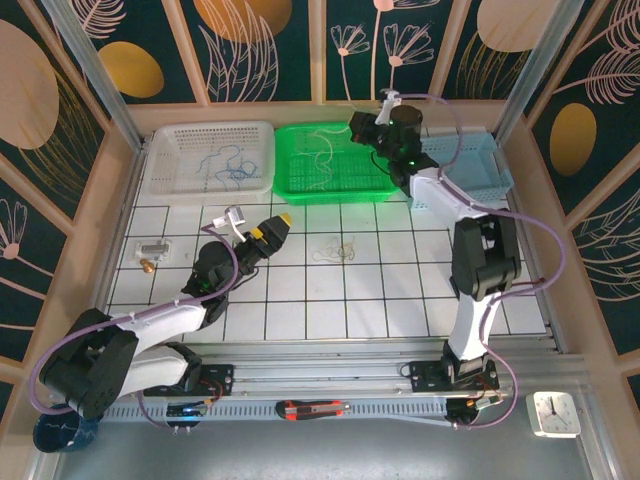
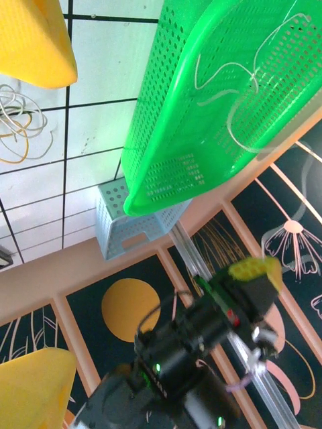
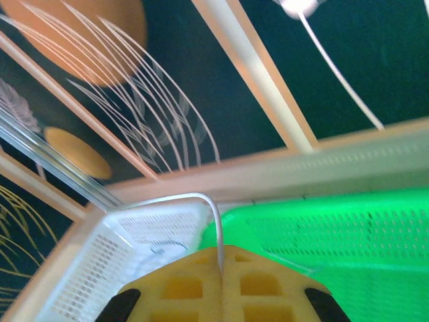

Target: Untangle the cables

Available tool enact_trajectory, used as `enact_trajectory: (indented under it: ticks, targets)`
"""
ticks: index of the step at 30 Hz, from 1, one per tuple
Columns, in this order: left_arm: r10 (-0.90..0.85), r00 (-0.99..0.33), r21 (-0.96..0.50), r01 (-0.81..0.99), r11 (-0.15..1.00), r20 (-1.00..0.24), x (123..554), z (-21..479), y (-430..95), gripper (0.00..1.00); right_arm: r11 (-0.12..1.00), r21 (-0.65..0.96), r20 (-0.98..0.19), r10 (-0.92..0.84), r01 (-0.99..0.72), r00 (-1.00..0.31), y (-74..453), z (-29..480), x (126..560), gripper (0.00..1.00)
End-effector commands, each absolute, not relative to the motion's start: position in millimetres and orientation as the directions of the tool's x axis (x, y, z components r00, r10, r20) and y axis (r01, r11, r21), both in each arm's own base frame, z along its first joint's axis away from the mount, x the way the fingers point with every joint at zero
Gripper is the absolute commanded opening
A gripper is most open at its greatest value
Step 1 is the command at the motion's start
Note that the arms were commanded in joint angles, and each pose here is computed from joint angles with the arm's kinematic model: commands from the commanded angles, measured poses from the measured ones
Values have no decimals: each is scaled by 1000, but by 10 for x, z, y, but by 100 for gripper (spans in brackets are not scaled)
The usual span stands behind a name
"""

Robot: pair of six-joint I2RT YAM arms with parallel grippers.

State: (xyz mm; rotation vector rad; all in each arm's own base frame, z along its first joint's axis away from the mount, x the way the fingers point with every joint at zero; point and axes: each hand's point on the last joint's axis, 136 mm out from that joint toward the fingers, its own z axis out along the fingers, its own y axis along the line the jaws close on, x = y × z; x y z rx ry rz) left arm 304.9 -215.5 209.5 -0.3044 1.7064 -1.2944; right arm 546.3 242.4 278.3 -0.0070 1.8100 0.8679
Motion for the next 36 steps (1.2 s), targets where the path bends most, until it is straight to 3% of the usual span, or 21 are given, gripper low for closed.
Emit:
enact_trajectory:
  ticks: [1, 3, 6, 15, 22, 31, 36]
  targets:
    - [-661, -515, -838, 356, 414, -545, 3074, 2210, -2180, 99, 735, 546, -807, 335, -402, -486, 2526, 2522, 5530, 16]
    - [-652, -517, -831, 361, 422, -555, 3080, 2229, -2196, 99, 735, 548, -793, 304, -399, -528, 2564, 2352, 5512, 42]
    - [-628, -523, -817, 380, 434, -576, 3079, 2270, -2238, 99, 735, 539, -800, 295, -412, -522, 2527, 2410, 5390, 51]
    - [-578, -539, -790, 425, 441, -613, 3123, 2333, -2374, 99, 676, 577, -797, 344, -458, -497, 2379, 2827, 4693, 51]
    - [-337, -664, -710, 433, 555, -668, 3197, 1978, -2682, 98, 702, 607, -739, 326, -374, -589, 2260, 2196, 3942, 51]
    - [-12, -770, -493, 397, 775, -638, 3246, 1164, -2826, 79, 745, 599, -654, 243, -294, -716, 2257, 1275, 3338, 50]
    - [123, -785, -386, 427, 818, -607, 3238, 864, -2979, 64, 766, 587, -627, 223, -264, -746, 2188, 1004, 3221, 49]
